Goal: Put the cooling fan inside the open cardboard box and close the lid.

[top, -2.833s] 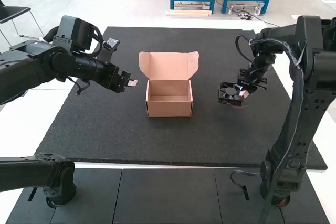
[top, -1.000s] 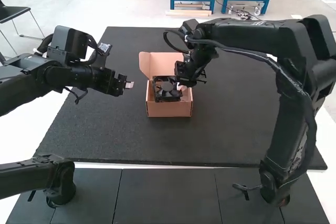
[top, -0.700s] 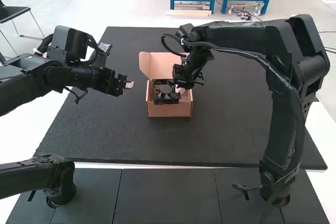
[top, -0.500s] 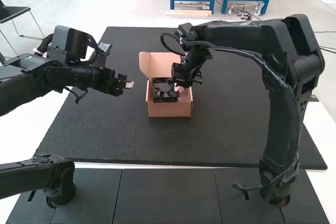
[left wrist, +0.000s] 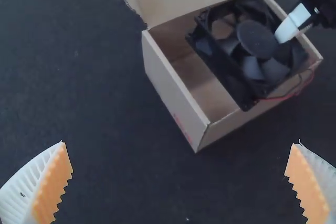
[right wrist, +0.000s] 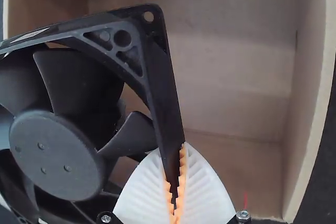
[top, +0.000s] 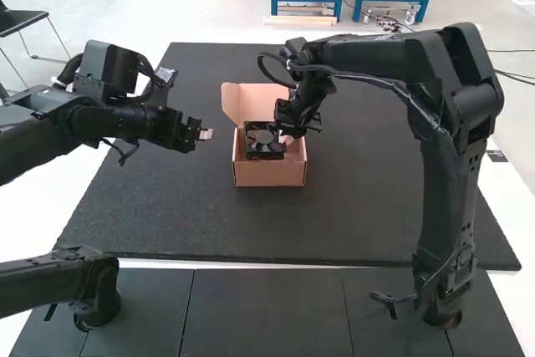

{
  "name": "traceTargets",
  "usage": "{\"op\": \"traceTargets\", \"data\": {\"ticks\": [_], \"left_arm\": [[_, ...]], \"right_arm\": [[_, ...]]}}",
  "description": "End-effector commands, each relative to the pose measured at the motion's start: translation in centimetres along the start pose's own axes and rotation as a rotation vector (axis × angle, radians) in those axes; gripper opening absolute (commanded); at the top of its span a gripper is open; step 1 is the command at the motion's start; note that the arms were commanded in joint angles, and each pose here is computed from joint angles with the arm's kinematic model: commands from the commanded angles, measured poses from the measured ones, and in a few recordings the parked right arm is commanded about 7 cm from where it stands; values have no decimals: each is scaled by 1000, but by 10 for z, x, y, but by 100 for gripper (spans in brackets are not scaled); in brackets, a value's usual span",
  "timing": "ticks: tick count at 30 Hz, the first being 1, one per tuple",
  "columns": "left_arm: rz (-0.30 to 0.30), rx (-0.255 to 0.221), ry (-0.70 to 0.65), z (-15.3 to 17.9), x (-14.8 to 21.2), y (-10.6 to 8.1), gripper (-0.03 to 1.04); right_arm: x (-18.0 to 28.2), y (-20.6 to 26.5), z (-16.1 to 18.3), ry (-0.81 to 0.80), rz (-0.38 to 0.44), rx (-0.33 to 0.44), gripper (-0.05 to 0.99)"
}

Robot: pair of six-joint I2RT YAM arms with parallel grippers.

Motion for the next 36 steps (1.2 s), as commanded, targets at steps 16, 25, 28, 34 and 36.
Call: {"op": "traceTargets", "data": {"ticks": [16,25,28,34,36], "left_arm": [[-22,9,-45,-8,15,2,96],[-16,9,-29,-4,18,0,96],[-15,10,-25,-3,18,0,96],[-17,9,-31,-4,20,0,96],[-17,9,-33,-4,21,0,96]], "right_arm": [[5,-14,-34,-94,40,-33,-1],[-5,-24,-36,-79,69,-19,-1],[-8,-24,-34,-69,73,-13,-1],[-18,-26,-29,-42,91,1,-1],[-21,-26,-29,-36,97,12,-1]]}}
Point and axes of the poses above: each hand's point on the last joint's axis, 136 mm out from that joint toward the fingers, its own x axis back along the fingers, its own y axis along the line the jaws close on, z = x × y, the point moved 3 cm from there along x, back along the fingers, and after that the axes turned 11 degrees about -x, right-handed, at the moved point
